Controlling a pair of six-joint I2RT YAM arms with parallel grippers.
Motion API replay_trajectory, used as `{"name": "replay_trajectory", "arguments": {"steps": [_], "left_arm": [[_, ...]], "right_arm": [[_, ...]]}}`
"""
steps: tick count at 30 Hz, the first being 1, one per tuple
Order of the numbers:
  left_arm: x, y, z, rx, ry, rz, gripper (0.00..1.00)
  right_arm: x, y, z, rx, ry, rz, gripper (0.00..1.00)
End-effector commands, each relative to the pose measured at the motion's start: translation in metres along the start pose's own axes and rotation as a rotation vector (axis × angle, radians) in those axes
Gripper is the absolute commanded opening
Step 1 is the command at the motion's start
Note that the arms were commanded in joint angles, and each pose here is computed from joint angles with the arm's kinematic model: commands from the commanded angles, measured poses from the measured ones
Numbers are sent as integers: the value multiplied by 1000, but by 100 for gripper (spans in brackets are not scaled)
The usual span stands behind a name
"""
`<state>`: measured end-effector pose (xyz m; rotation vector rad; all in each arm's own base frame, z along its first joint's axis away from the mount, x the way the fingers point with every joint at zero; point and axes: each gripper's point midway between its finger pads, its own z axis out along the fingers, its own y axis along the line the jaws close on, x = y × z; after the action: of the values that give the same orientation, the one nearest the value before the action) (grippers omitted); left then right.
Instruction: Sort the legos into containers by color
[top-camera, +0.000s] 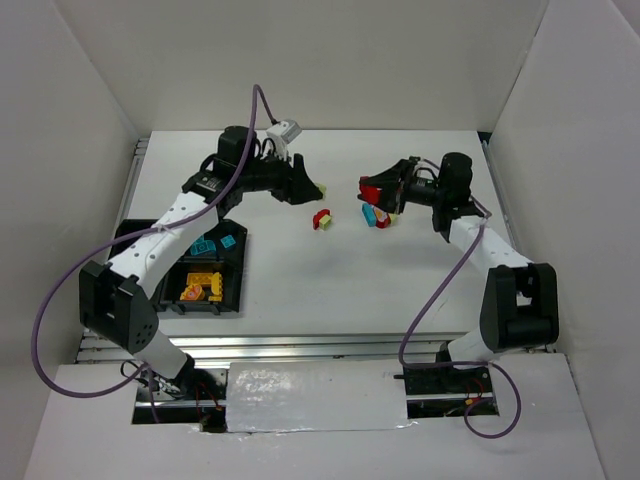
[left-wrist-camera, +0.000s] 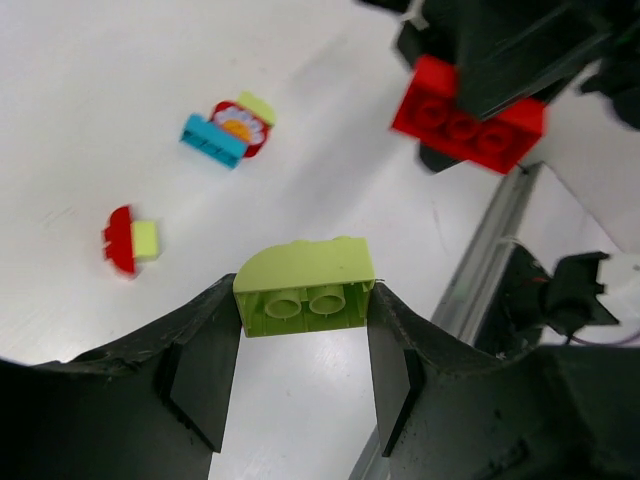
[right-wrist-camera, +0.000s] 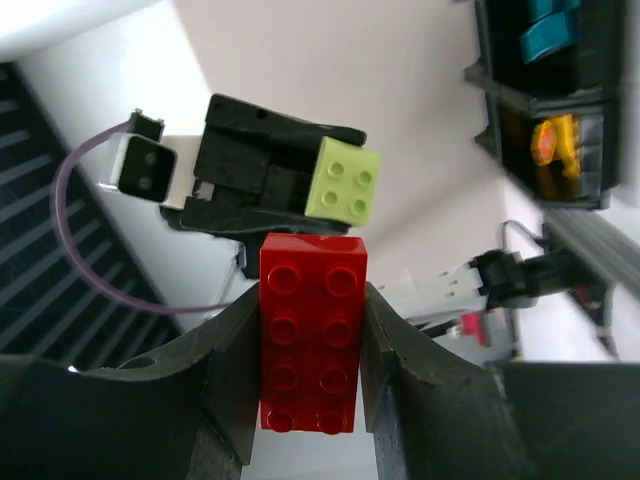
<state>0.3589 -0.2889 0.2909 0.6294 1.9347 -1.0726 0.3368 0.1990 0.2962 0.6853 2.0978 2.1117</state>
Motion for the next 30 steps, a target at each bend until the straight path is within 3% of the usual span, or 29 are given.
{"name": "replay_trajectory", "arguments": {"steps": [1, 2, 3, 5, 8, 17, 22, 25, 30], "left_arm": [[-16, 26, -21, -210, -41, -4, 0], [-10, 43, -30, -286, -25, -34, 0], [-8, 52, -36, -337, -26, -67, 0], [0, 80, -57, -469, -12, -131, 0], [15, 108, -88, -620, 10, -260, 0], [58, 172, -191, -1089, 43, -515, 0], [101, 204, -263, -1339, 78, -769, 0], [120, 218, -291, -1443, 65, -883, 0], [125, 241, -296, -1516, 33, -945, 0]], "right_arm": [[-5, 21, -6, 70, -73, -188, 0], [-8, 0, -10, 172, -92, -212, 0], [-10, 16, -10, 195, -120, -289, 0], [-21, -4, -19, 334, -181, -332, 0], [-27, -7, -29, 411, -239, -393, 0], [-29, -25, -39, 485, -276, -439, 0], [-38, -23, -49, 562, -332, -511, 0], [-41, -23, -50, 588, -343, -538, 0], [-38, -20, -44, 609, -322, -576, 0]]}}
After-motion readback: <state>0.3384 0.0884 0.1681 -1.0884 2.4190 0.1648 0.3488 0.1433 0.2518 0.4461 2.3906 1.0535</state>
